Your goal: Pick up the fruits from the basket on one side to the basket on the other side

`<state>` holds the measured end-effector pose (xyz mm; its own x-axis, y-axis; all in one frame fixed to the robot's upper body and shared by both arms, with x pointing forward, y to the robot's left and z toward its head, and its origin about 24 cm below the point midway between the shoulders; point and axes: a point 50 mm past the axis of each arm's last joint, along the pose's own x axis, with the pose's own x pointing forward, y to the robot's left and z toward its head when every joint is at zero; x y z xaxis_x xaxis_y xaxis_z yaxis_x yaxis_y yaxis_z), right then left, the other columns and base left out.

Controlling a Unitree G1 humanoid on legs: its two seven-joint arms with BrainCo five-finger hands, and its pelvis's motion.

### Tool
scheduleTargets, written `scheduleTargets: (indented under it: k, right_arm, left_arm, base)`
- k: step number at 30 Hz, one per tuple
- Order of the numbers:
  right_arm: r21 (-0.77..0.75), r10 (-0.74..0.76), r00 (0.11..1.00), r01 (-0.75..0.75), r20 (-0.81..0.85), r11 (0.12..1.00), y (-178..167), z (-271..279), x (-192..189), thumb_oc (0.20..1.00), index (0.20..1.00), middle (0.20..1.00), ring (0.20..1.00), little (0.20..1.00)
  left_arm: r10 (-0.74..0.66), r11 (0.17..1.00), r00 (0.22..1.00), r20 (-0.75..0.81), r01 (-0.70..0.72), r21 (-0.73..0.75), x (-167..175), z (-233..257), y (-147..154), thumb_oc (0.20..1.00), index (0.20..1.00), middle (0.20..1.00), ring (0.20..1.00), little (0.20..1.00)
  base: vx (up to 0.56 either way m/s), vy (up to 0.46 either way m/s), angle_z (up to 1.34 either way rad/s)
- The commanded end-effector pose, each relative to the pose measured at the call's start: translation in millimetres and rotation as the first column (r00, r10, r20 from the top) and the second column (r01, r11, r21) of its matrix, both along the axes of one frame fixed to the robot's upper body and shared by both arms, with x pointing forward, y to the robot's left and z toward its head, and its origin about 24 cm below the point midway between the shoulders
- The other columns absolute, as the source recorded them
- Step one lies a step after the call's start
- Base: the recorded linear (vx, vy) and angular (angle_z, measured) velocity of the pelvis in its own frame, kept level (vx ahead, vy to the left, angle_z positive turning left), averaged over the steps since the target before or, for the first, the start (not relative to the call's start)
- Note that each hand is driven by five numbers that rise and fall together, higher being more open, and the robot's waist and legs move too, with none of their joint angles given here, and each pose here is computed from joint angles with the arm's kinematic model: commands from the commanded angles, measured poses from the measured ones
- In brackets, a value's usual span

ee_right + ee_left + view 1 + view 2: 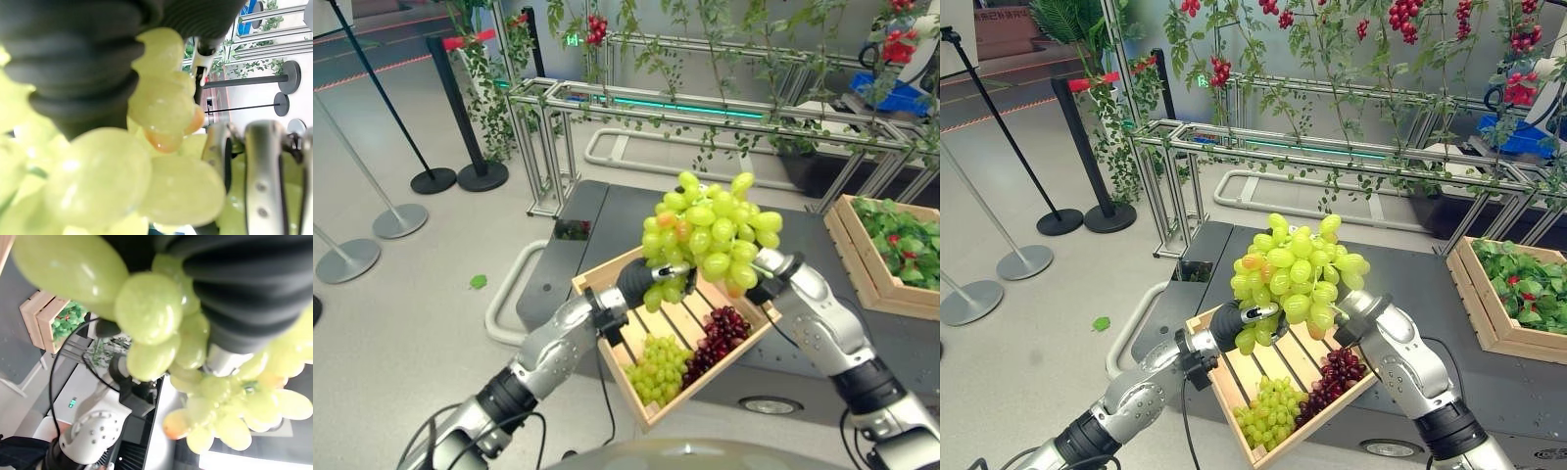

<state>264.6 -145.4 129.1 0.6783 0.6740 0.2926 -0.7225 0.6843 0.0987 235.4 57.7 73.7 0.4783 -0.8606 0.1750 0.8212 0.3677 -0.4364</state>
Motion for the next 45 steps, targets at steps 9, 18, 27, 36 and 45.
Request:
scheduleTargets:
  k: [9,18,27,36,45]
  right_arm:
    - [0.015,-0.110,0.983,0.109,0.149,0.994,-38,32,0,1.000,1.000,1.000,1.000,1.000]
    - [0.025,-0.338,0.931,0.338,0.137,0.941,-94,26,-13,1.000,1.000,1.000,1.000,1.000]
    - [0.114,-0.524,0.847,0.514,0.085,0.850,-130,10,-34,1.000,1.000,1.000,1.000,1.000]
    - [0.322,-0.687,0.722,0.671,-0.079,0.668,-132,-27,-50,1.000,1.000,1.000,1.000,1.000]
    - [0.268,-0.728,0.679,0.721,-0.093,0.638,-129,-37,-55,1.000,1.000,1.000,1.000,1.000]
  left_arm:
    - [0.173,0.978,0.977,0.127,-0.155,-0.141,19,35,38,0.200,0.200,0.200,0.200,0.200]
    - [0.391,0.912,0.916,0.090,-0.373,-0.169,13,25,95,0.200,0.200,0.200,0.200,0.200]
    - [0.626,0.769,0.779,0.032,-0.611,-0.188,-3,10,151,0.200,0.200,0.200,0.200,0.200]
    - [0.868,0.496,0.487,0.097,-0.850,-0.175,-25,9,201,0.200,0.200,0.200,0.200,0.200]
    - [0.919,0.373,0.341,0.196,-0.914,-0.162,-38,16,213,0.200,0.200,0.200,0.200,0.200]
  base:
    - [0.00,0.000,0.00]
    - [0.00,0.000,0.00]
    - [0.00,0.000,0.00]
    - [0.00,0.000,0.00]
    - [0.00,0.000,0.00]
